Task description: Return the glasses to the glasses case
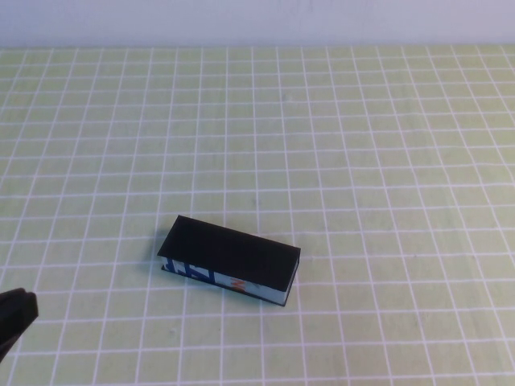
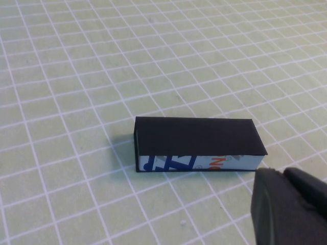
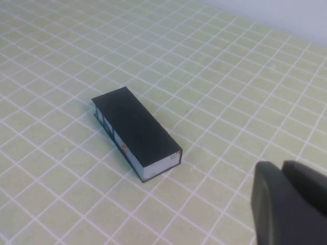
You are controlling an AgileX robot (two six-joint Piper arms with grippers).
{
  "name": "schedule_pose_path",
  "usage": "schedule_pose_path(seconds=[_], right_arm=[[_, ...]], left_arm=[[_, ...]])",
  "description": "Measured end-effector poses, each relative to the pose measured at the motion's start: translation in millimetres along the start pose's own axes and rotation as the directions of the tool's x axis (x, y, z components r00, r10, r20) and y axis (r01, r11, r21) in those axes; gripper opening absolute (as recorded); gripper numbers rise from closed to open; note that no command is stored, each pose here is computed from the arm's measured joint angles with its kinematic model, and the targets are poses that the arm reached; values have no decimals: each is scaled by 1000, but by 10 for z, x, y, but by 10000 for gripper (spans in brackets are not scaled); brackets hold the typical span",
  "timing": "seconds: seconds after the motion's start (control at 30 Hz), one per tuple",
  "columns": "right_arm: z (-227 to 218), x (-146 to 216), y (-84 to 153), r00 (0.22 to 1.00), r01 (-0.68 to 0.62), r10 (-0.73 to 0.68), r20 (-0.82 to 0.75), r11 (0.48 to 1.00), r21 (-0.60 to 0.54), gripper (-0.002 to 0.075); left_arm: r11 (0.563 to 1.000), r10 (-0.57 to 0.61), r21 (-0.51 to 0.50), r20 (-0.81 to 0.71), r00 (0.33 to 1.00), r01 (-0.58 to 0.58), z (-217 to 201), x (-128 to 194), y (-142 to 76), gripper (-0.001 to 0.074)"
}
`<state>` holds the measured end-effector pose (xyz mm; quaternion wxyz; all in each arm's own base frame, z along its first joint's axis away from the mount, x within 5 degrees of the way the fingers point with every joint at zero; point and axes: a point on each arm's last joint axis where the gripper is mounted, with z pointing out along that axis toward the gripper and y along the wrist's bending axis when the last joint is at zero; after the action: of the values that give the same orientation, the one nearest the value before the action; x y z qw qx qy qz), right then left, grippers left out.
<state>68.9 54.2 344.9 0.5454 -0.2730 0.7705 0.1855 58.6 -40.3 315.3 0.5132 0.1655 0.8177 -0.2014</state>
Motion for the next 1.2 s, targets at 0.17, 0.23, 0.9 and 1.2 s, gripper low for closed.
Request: schedule_pose_path(seconds=[0.17,0.23,0.9,1.2], right_arm=[[-77,446,12,995,-6,4,102,1000,16,-13],[-91,594,17,992,-6,4,123,1000,18,-15],[-130,951,47,990,-22,22,136,1000,2,-16],[-129,958,50,991,-25,25,128,1000,-1,-16]], left_arm=[[1000,-1,-1,8,1000,1,7,0,3,-3],[1000,-1,-1,8,1000,1,7,0,3,-3],[1000,1,-1,2,1000,-1,7,5,3,-3],[1000,22,-15,20,1000,-21,-15,125,28,-3]])
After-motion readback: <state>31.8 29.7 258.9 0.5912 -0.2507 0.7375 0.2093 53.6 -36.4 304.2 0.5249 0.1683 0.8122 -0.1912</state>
